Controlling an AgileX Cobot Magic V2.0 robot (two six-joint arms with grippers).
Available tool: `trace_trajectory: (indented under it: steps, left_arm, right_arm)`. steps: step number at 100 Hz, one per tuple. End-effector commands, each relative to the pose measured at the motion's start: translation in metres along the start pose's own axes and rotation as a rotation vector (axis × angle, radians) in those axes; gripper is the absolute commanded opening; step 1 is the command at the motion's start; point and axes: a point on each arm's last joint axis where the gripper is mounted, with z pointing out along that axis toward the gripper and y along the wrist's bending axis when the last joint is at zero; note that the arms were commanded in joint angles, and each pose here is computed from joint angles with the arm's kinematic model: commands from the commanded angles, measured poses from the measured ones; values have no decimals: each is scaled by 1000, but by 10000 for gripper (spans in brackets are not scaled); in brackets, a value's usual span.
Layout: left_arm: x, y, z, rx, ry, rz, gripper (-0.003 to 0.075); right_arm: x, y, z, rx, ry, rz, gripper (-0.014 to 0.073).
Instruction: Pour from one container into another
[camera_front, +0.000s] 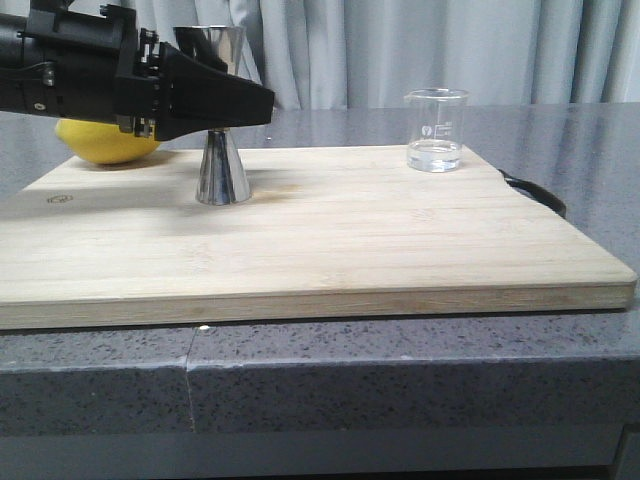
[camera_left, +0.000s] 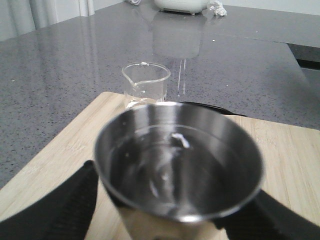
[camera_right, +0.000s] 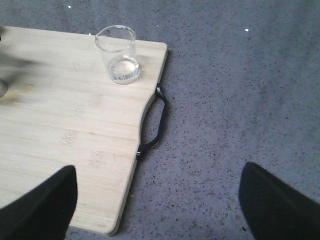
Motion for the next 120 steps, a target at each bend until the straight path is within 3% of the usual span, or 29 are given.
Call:
trace_trajectory:
  steps: [1, 23, 54, 73, 85, 103, 120]
  left_arm:
    - [-33, -5, -5, 14, -128, 32, 553]
    - [-49, -14, -14, -48, -12, 6, 571]
    - [-74, -48, -46, -152, 335, -12, 570]
    - [-97, -74, -81, -375, 497, -76, 570]
    - [-111, -94, -110, -590, 563, -163, 570]
    - [-128, -125, -149, -862, 560, -253, 568]
    - [-135, -153, -173, -980, 544, -285, 568]
  right_arm:
    - [-13, 0, -7, -4, -95, -4, 594]
    - [-13, 0, -7, -4, -95, -4, 594]
    - [-11, 0, -6, 3, -66, -11, 594]
    - [-2, -3, -6, 30, 33, -33, 594]
    - [2, -4, -7, 41, 72, -37, 594]
    - [2, -4, -7, 49, 69, 35, 594]
    - [2, -8, -8, 86, 69, 67, 594]
